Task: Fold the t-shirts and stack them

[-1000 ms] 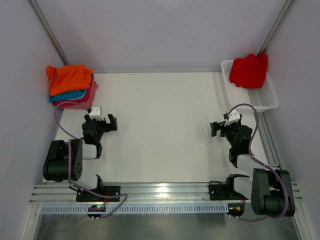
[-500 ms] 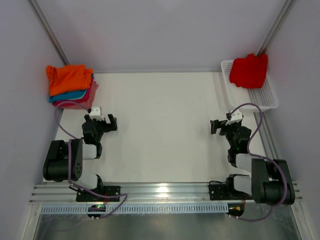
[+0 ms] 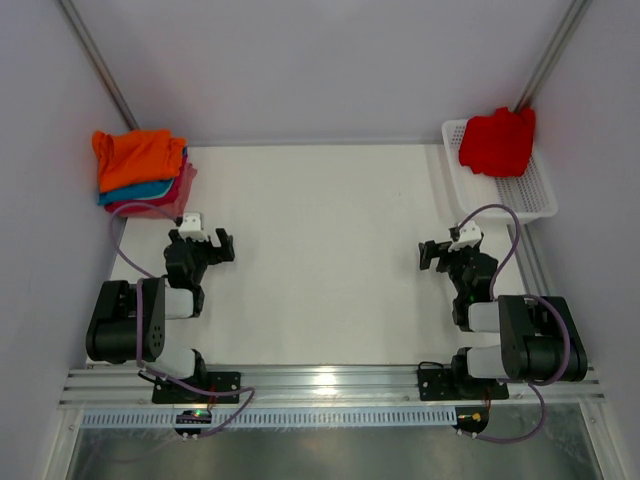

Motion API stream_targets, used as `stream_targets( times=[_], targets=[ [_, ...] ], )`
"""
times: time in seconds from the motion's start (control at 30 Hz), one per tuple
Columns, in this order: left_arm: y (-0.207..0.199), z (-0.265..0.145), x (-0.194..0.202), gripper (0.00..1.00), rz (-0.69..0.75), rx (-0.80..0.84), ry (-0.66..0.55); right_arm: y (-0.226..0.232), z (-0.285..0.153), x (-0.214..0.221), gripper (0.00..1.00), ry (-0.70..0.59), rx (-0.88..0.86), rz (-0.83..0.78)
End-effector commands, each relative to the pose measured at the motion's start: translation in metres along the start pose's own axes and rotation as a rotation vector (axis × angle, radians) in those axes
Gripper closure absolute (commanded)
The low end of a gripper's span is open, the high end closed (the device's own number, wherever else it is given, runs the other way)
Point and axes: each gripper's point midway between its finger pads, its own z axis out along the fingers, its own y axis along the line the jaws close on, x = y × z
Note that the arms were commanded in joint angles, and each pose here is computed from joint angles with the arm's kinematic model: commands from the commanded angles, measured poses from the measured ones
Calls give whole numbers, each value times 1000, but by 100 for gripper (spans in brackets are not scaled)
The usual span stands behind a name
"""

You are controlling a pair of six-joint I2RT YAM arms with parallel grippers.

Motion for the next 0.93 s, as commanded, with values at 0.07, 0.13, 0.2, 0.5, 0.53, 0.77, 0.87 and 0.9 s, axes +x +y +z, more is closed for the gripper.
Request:
stream_targets(
  times=[0.07,0.13,0.2,0.5,0.53,0.77,0.87,0.9],
  targets=[
    [3,5,-24,1,31,-14,-77,-7,11,-37,1,-112,28,-10],
    [3,5,-24,1,31,-13,-76,-23,12,-37,1,-108,124,39],
    [4,5,-24,1,31,-16,-77,-38,11,-34,0,-93,211,73],
    [4,5,-24,1,30,-16,-75,-37,12,-35,1,-94,205,70],
    [3,5,-24,1,30,-14,-75,-37,12,-35,1,-93,205,70],
    [4,5,-24,1,30,-16,-75,-37,12,-35,1,-94,205,70],
    [4,5,-24,1,31,-16,-77,-37,12,-35,1,-93,205,70],
    [4,5,-24,1,31,-16,-77,-36,12,-35,1,-94,204,70]
  ],
)
